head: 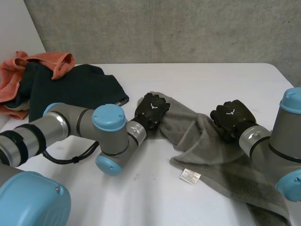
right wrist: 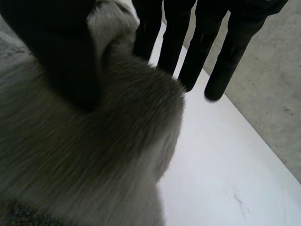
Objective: Fold the laundry.
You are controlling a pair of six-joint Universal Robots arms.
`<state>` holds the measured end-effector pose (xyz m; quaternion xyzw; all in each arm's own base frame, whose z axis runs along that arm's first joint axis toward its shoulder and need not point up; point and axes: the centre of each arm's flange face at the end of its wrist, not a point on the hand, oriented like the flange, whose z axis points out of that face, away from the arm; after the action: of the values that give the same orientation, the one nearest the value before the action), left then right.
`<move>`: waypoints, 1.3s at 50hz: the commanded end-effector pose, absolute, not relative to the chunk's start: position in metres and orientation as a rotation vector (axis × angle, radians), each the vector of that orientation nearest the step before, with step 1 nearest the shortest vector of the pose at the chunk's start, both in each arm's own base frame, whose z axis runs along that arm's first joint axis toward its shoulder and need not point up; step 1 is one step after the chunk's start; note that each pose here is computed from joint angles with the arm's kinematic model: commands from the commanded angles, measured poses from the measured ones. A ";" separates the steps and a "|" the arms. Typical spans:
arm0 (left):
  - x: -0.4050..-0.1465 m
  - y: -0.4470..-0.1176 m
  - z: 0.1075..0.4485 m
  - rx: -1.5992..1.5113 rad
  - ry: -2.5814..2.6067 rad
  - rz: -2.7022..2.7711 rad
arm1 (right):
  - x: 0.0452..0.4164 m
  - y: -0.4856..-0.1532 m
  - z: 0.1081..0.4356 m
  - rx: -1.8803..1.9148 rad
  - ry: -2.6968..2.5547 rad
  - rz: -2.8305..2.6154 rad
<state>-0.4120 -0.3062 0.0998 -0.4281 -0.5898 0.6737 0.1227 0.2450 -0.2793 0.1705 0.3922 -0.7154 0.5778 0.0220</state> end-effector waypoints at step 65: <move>-0.296 -0.251 0.253 -0.880 -1.932 2.238 | 0.307 -0.277 0.127 0.583 -3.111 1.707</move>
<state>-0.3003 -0.2538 0.2439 -0.2941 -0.6305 0.7179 0.0255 0.2920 -0.2662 0.1466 0.1453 -0.8451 0.4531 -0.2435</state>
